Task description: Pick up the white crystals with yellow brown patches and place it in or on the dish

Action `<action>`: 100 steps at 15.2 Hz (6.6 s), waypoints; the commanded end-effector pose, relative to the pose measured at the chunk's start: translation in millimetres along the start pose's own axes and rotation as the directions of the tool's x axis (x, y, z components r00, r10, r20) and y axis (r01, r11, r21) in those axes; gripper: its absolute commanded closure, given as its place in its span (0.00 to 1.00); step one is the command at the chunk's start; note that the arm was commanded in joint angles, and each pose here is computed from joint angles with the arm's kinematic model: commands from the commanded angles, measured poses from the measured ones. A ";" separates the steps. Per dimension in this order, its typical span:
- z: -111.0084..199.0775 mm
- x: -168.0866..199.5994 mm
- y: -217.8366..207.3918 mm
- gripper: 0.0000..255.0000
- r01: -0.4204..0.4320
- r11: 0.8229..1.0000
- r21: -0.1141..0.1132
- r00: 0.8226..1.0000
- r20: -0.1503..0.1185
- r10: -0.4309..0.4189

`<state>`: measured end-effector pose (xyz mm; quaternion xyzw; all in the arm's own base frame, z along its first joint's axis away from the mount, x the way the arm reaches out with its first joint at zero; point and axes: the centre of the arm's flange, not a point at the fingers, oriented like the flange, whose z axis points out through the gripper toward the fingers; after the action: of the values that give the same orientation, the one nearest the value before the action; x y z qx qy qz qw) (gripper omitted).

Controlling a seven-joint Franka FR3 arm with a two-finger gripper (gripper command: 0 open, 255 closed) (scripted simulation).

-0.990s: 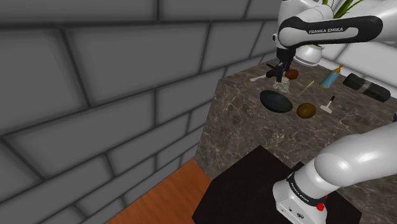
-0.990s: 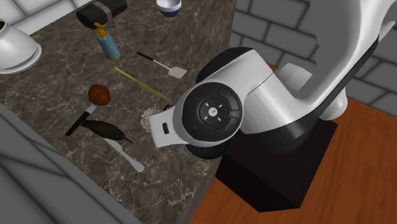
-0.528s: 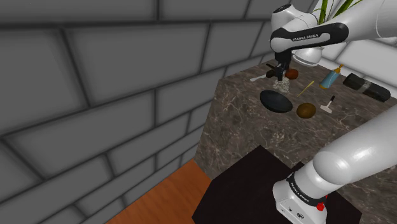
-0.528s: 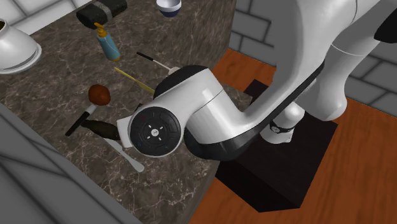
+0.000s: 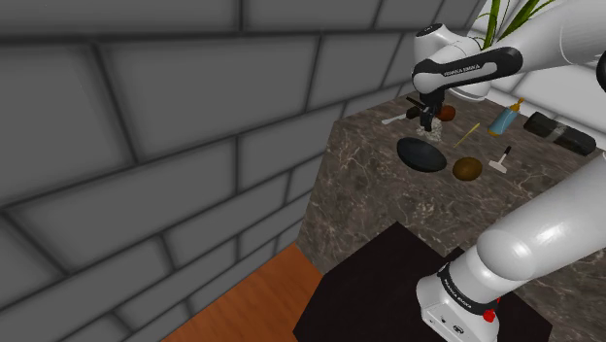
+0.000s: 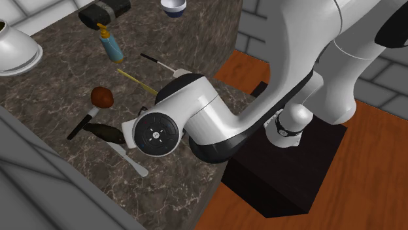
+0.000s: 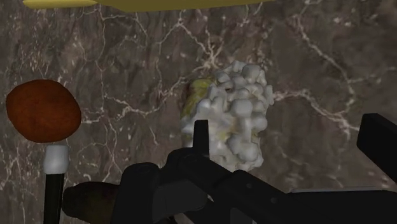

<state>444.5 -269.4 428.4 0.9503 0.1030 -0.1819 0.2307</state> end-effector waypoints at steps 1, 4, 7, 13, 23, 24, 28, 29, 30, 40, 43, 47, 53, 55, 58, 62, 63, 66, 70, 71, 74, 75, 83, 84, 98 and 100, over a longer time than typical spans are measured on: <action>4.1 -0.5 -0.2 0.00 0.000 1.000 0.000 1.000 -0.001 0.000; 4.1 -0.5 -0.2 0.00 0.000 1.000 0.000 1.000 -0.001 0.000; 4.1 -0.5 -0.2 0.00 0.000 1.000 0.000 1.000 -0.001 0.000; 4.0 -0.5 -0.2 1.00 0.000 1.000 0.000 1.000 -0.001 0.000; 7.9 45.5 55.6 0.00 0.269 0.954 0.132 0.963 -0.031 -0.267; 13.1 45.5 54.9 0.00 0.269 0.954 0.132 0.963 -0.031 -0.267; 34.1 45.3 52.1 0.00 0.269 0.954 0.132 0.963 -0.031 -0.267; 39.3 45.3 51.4 0.00 0.269 0.954 0.132 0.963 -0.031 -0.267; 47.5 45.3 50.2 0.00 0.269 0.954 0.132 0.963 -0.031 -0.267; 47.5 45.3 50.3 1.00 0.269 0.954 0.132 0.963 -0.031 -0.267; 47.5 45.2 50.5 1.00 0.269 0.954 0.132 0.963 -0.031 -0.267; 47.4 45.2 50.6 1.00 0.269 0.954 0.132 0.963 -0.031 -0.267; 25.7 34.9 60.8 1.00 0.269 0.954 0.132 0.963 -0.031 -0.267; 17.0 30.7 65.1 1.00 0.269 0.954 0.132 0.963 -0.031 -0.267; 3.9 24.5 71.4 1.00 0.269 0.954 0.132 0.963 -0.031 -0.267; -13.6 16.2 79.9 1.00 0.269 0.954 0.132 0.963 -0.031 -0.267; -18.0 14.1 82.0 1.00 0.269 0.954 0.132 0.963 -0.031 -0.267; -31.1 7.9 88.4 1.00 0.269 0.954 0.132 0.963 -0.031 -0.267; -48.6 -0.4 96.8 1.00 0.269 0.954 0.132 0.963 -0.031 -0.267; -52.4 -2.3 98.7 1.00 0.269 0.954 0.132 0.963 -0.031 -0.267; -67.9 -11.1 63.3 1.00 0.269 0.954 0.132 0.963 -0.031 -0.267; -73.0 -14.0 51.5 1.00 0.269 0.954 0.132 0.963 -0.031 -0.267; -114.2 -37.6 -42.8 1.00 0.269 0.954 0.132 0.963 -0.031 -0.267; -119.4 -40.5 -54.6 1.00 0.269 0.954 0.132 0.963 -0.031 -0.267; -101.6 -34.1 -123.0 1.00 0.269 0.954 0.132 0.963 -0.031 -0.267; -92.8 -30.0 -127.2 1.00 0.269 0.954 0.132 0.963 -0.031 -0.267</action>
<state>409.1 -117.7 471.3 0.9421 0.2196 -0.2124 0.1385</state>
